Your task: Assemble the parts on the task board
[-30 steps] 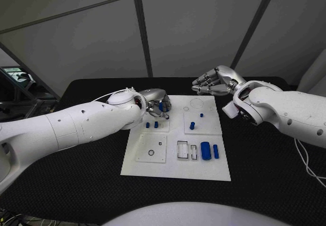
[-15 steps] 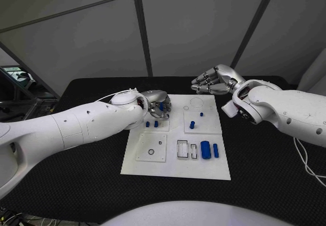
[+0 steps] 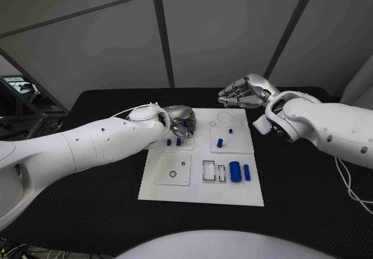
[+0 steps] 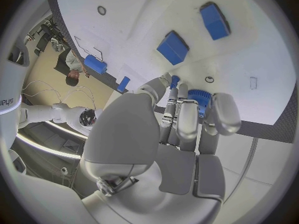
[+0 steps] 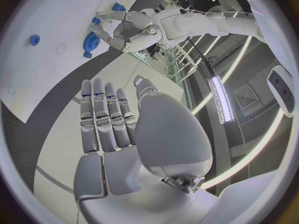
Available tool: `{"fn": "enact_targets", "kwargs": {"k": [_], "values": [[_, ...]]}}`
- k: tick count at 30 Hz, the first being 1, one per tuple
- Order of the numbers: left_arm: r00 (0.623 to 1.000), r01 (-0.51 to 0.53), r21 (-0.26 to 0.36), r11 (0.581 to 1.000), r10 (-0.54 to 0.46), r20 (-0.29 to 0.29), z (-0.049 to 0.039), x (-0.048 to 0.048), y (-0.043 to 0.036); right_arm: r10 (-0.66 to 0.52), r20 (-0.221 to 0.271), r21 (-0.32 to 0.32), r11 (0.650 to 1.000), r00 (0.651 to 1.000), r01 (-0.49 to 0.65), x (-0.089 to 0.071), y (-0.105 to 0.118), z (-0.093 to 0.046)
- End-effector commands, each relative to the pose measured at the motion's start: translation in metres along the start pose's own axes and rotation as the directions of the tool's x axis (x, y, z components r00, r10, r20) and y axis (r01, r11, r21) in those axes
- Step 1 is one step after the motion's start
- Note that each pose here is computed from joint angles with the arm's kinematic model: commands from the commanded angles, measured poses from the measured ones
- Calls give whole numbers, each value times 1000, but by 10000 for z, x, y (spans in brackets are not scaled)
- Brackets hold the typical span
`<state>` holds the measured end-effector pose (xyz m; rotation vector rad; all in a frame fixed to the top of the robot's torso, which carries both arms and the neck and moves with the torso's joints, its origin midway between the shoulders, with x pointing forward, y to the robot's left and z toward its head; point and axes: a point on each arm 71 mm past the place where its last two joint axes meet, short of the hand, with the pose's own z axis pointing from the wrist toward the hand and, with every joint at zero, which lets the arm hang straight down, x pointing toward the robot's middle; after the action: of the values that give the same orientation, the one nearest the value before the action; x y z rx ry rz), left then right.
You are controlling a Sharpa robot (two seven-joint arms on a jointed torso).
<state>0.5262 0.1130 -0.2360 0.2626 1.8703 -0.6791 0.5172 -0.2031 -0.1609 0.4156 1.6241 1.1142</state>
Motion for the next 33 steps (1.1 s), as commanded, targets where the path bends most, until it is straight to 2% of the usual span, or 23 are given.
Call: {"fn": "enact_targets", "kwargs": {"k": [1, 23, 33], "values": [[1000, -9, 8, 1000, 9, -10, 9, 6, -7, 4, -4, -11, 1000, 1000, -4, 3, 19, 7], [1000, -9, 3, 1000, 9, -25, 58, 44, 28, 6, -9, -13, 1000, 1000, -6, 21, 29, 19], [1000, -1, 12, 1000, 1, 7, 23, 27, 44, 5, -8, -12, 1000, 1000, -5, 15, 24, 18]]}}
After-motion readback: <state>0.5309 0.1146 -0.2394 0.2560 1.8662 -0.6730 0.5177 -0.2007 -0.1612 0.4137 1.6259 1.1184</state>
